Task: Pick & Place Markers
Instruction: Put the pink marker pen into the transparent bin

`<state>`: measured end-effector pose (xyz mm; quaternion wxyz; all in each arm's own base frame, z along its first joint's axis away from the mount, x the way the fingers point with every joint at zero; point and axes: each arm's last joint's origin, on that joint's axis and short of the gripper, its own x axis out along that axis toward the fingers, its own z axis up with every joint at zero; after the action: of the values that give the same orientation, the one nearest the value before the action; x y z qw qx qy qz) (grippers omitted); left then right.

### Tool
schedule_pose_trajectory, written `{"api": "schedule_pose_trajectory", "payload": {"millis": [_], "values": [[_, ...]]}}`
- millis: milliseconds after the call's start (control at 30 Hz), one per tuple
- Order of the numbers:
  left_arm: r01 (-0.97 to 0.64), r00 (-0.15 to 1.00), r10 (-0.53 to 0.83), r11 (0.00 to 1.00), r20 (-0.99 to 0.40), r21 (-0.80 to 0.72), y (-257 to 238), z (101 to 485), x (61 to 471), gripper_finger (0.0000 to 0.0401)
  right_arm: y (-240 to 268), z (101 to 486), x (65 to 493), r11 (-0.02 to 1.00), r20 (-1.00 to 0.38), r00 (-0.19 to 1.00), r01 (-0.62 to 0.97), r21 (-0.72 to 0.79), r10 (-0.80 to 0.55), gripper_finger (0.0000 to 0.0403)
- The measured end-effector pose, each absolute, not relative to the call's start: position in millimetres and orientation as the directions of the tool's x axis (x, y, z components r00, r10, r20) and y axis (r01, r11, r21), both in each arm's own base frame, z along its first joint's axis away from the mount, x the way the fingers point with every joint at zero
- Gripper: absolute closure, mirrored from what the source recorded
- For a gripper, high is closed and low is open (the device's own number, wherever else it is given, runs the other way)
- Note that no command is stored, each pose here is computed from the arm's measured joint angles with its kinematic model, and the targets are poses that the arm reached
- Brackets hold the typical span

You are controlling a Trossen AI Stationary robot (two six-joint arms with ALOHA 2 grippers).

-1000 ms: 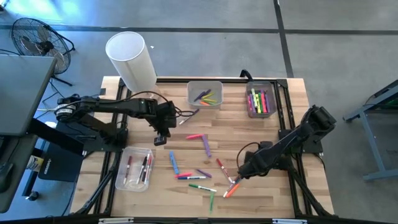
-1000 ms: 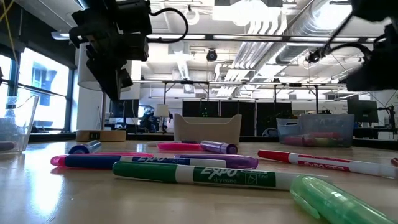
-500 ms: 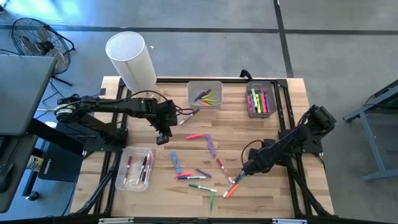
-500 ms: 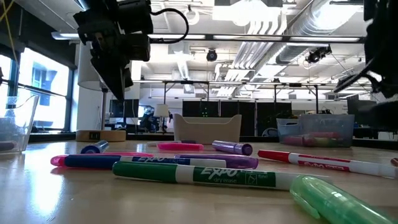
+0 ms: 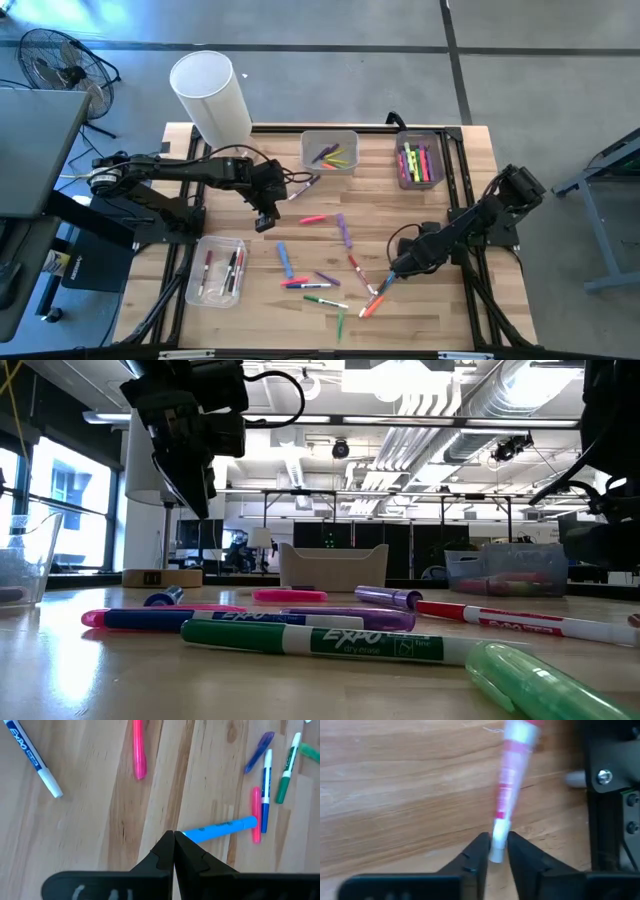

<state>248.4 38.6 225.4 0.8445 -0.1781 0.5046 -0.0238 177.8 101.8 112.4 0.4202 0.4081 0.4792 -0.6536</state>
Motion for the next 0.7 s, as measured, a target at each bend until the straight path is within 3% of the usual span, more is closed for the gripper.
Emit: {"api": "schedule_pose_trajectory", "payload": {"millis": [167,500,700], "values": [[-0.142,0.489,-0.22,0.935,-0.844,-0.326,38.6,225.4,248.3,0.0401,102.1,112.2,178.6,-0.178,-0.939,-0.303,0.945,-0.274,-0.164,0.0387],[-0.136,0.491,-0.22,0.936,-0.843,-0.324,38.6,225.5,248.5,0.0401,107.8,120.0,191.2,-0.069,-0.953,-0.239,0.971,-0.229,-0.186,0.0355],[-0.134,0.491,-0.22,0.937,-0.843,-0.323,38.6,225.5,248.5,0.0401,116.9,125.6,212.4,0.103,-0.986,-0.045,0.993,-0.062,-0.161,0.0373]]}}
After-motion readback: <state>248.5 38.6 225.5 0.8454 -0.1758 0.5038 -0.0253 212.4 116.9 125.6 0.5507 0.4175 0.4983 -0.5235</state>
